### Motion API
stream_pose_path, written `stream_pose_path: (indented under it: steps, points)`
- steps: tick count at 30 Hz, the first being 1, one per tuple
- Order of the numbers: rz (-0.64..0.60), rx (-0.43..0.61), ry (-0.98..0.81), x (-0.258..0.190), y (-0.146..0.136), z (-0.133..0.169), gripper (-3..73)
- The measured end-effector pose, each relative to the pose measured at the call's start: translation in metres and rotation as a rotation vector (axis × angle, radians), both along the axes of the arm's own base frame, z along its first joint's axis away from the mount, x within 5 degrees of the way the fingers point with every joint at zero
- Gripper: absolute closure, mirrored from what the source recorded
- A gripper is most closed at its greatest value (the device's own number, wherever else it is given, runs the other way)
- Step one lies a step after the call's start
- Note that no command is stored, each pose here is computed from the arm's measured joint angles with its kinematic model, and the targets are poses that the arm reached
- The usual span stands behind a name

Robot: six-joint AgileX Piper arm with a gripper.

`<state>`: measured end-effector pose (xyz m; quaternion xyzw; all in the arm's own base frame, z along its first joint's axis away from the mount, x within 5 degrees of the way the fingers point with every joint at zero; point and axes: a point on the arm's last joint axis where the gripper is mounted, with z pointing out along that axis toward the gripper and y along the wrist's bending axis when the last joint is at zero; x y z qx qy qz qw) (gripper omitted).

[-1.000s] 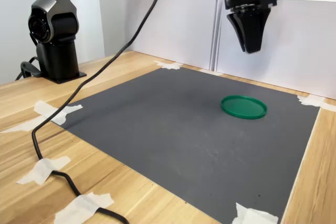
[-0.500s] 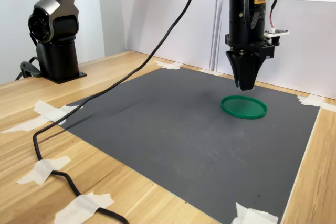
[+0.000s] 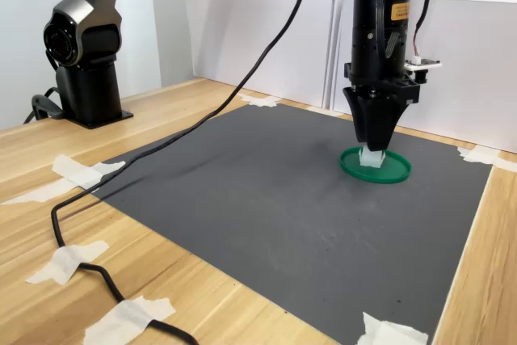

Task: Grasp a white terminal and put it on the green lid.

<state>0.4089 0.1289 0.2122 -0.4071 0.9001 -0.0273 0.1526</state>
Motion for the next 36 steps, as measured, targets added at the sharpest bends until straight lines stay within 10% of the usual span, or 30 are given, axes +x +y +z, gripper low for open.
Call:
stream_pose_path:
  steps: [11,23,36]
  points:
    - [0.0,0.027,-0.084,-0.01,-0.003,0.034,21.8]
    - [-0.072,0.16,-0.404,-0.083,-0.045,0.096,66.6]
    - [-0.393,0.33,-0.731,-0.182,-0.113,0.113,71.1]
